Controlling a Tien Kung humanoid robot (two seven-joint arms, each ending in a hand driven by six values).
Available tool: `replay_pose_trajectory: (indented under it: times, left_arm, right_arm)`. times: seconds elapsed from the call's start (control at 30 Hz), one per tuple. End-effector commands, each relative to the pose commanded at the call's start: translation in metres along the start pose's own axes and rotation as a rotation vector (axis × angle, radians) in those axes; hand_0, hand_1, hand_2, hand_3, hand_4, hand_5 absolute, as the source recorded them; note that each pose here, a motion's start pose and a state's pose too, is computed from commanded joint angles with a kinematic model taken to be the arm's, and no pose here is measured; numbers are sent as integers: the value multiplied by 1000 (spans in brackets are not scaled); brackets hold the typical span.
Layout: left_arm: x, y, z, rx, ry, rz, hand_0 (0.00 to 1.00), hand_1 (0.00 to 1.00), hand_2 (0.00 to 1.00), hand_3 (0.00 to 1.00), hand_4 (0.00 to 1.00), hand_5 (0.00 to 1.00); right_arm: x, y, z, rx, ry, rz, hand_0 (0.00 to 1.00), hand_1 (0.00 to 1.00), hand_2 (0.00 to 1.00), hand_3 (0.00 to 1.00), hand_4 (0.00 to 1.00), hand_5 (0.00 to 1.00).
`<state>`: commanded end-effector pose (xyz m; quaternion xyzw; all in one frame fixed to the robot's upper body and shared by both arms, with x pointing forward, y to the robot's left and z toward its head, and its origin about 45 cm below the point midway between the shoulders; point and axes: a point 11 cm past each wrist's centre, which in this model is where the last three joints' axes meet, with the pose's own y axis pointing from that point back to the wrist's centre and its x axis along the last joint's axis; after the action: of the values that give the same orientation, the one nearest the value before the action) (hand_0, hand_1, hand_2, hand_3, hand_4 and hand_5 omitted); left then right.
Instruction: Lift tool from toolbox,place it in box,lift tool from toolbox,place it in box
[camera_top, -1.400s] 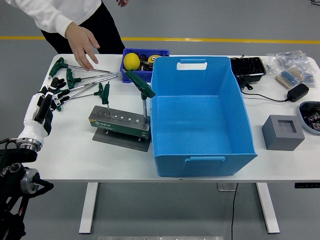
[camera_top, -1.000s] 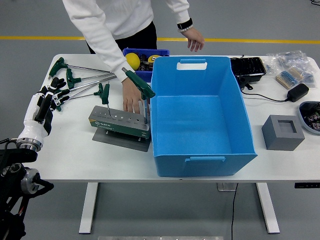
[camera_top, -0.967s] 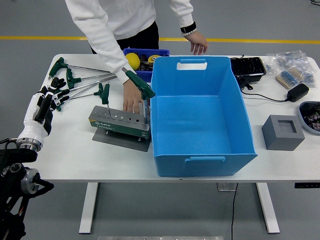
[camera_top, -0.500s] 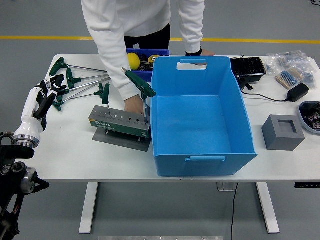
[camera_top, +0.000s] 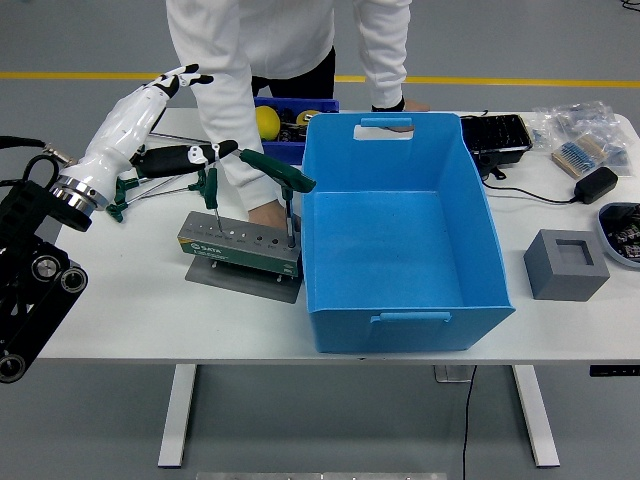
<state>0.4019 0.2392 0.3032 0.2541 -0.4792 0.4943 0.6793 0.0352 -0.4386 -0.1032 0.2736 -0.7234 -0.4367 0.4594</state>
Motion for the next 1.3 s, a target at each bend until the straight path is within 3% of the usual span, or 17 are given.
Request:
replay_pose_trajectory:
  times: [0.17, 0.37, 0.5, 0.53, 0.7, 0.73, 0.9, 0.93, 1.1, 1.13, 1.3]
  left_arm:
    - [-20, -20, 33, -76, -160, -170, 967, 986, 998, 885, 998, 604]
    - [-41, -30, 46, -74, -208, -310, 950, 968, 998, 885, 998, 596]
    - [-46, -35, 50, -83, -234, -334, 950, 968, 998, 885, 998, 596]
    - [-48, -36, 50, -83, -245, -341, 865, 889, 960, 874, 998, 596]
    - [-56, -41, 46, -85, -304, -374, 865, 889, 960, 874, 998, 596]
    - [-58, -41, 45, -86, -314, -378, 783, 773, 851, 844, 998, 598]
    - [-66, -45, 38, -78, -383, -401, 783, 773, 851, 844, 998, 598]
    - [-67, -46, 37, -74, -393, -401, 695, 632, 692, 732, 998, 613]
    - [-66, -50, 34, -69, -409, -379, 695, 632, 692, 732, 998, 613]
    - [-66, -51, 33, -69, -411, -375, 578, 467, 538, 632, 998, 625]
    - [-64, -54, 32, -72, -422, -347, 578, 467, 538, 632, 998, 625]
  right_arm:
    - [0, 0, -1, 1, -7, 1, 694, 666, 729, 556, 787, 687]
    - [1, 0, -4, 8, -16, 1, 696, 666, 729, 555, 787, 687]
    - [1, 0, -5, 11, -17, 0, 696, 666, 729, 555, 787, 687]
    - [1, 0, -6, 12, -15, 0, 695, 666, 729, 555, 788, 688]
    - [2, 0, -7, 13, -8, 1, 695, 666, 729, 555, 788, 688]
    - [2, 0, -7, 12, -8, 1, 697, 666, 729, 556, 788, 686]
    - [2, 0, -8, 13, -3, 2, 697, 666, 729, 556, 788, 686]
    - [2, 0, -8, 13, -2, 2, 696, 666, 729, 557, 789, 687]
    - [3, 0, -9, 16, -1, 3, 696, 666, 729, 557, 789, 687]
    - [3, 0, -10, 17, -2, 4, 697, 667, 729, 556, 789, 687]
    - [3, 0, -11, 20, -3, 5, 697, 667, 729, 556, 789, 687]
